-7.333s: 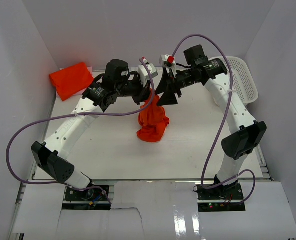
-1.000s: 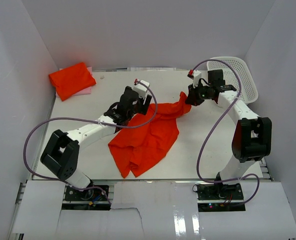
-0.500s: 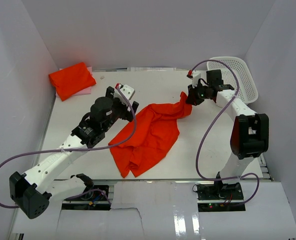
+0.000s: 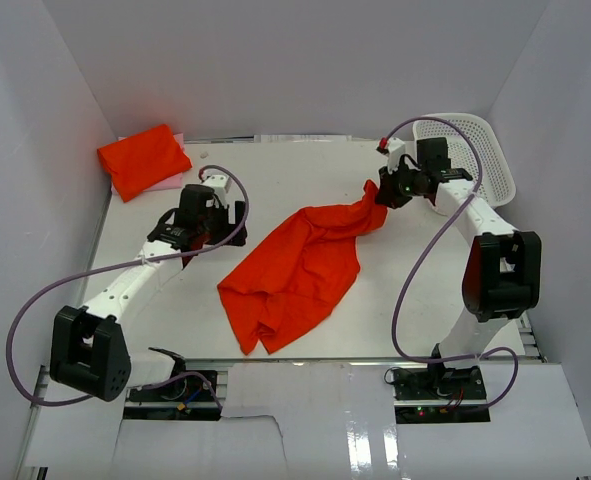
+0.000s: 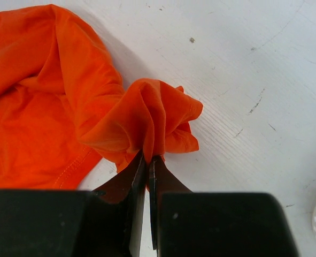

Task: Fold and stack the t-shirts
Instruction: Flatten out the tshirt

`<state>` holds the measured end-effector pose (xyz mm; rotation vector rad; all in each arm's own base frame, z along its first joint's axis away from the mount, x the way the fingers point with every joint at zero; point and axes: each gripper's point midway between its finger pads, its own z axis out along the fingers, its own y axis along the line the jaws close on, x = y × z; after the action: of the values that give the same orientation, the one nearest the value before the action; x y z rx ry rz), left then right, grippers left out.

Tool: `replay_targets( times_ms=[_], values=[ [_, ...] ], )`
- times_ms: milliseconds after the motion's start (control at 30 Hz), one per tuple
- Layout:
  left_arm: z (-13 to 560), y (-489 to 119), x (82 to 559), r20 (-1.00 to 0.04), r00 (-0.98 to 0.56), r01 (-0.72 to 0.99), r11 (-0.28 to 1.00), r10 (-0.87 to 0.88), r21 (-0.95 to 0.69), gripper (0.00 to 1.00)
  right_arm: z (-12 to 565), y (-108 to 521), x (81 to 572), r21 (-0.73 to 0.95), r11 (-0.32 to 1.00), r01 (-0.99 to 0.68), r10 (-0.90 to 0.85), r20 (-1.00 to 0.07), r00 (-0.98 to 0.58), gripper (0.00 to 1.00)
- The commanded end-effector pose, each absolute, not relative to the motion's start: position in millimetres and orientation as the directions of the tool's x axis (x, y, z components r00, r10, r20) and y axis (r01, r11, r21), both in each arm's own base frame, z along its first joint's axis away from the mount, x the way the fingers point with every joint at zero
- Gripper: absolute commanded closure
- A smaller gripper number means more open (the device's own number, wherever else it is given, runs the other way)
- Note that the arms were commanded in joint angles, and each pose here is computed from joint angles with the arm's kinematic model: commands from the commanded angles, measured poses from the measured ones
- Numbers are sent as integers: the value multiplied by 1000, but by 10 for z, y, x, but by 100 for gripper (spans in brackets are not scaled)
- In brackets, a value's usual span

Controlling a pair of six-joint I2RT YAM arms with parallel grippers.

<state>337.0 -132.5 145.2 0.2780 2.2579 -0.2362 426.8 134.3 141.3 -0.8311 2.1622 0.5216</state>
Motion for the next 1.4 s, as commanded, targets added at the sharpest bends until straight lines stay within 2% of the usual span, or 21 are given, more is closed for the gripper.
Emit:
replay_targets(
  times_ms=[0, 67, 100, 167, 300, 567, 733, 900, 1100, 1367],
  values=[
    [1637, -1382, 3323, -685, -711, 108, 936, -162, -334, 2, 1682, 1288, 4302, 51, 708, -704, -387, -806, -447, 92],
    [1643, -1313, 3295, -628, -729, 3, 916, -273, -401, 2, 1679, 1268, 4303, 54, 710, -702, -383, -807, -450, 92],
    [1617, -1258, 3254, -557, -737, -106, 880, -383, -463, 2, 1687, 1269, 4305, 56, 709, -703, -381, -808, -448, 92],
    [1674, -1340, 3159, -487, -751, -138, 828, -445, -544, 2, 1682, 1261, 4307, 60, 710, -702, -378, -808, -451, 92],
    [1628, -1365, 2880, -327, -731, -314, 721, -599, -617, 2, 1691, 1249, 4316, 62, 711, -701, -374, -810, -452, 92],
    [1231, -1382, 2268, -133, -761, -442, 657, -635, -611, 2, 1708, 1207, 4324, 65, 715, -696, -366, -813, -452, 92],
    [1213, -1221, 2072, -161, -724, -482, 659, -671, -577, 2, 1714, 1193, 4327, 70, 716, -694, -360, -815, -454, 92],
    [1064, -1279, 1758, -59, -778, -499, 673, -625, -546, 2, 1705, 1187, 4325, 79, 716, -693, -357, -813, -461, 92],
    [891, -1283, 1465, 16, -798, -522, 678, -602, -518, 2, 1692, 1187, 4313, 87, 714, -695, -353, -812, -464, 92],
    [642, -1254, 1349, 59, -806, -544, 698, -588, -466, 2, 1724, 1185, 4313, 88, 711, -697, -350, -816, -460, 92]
  ],
)
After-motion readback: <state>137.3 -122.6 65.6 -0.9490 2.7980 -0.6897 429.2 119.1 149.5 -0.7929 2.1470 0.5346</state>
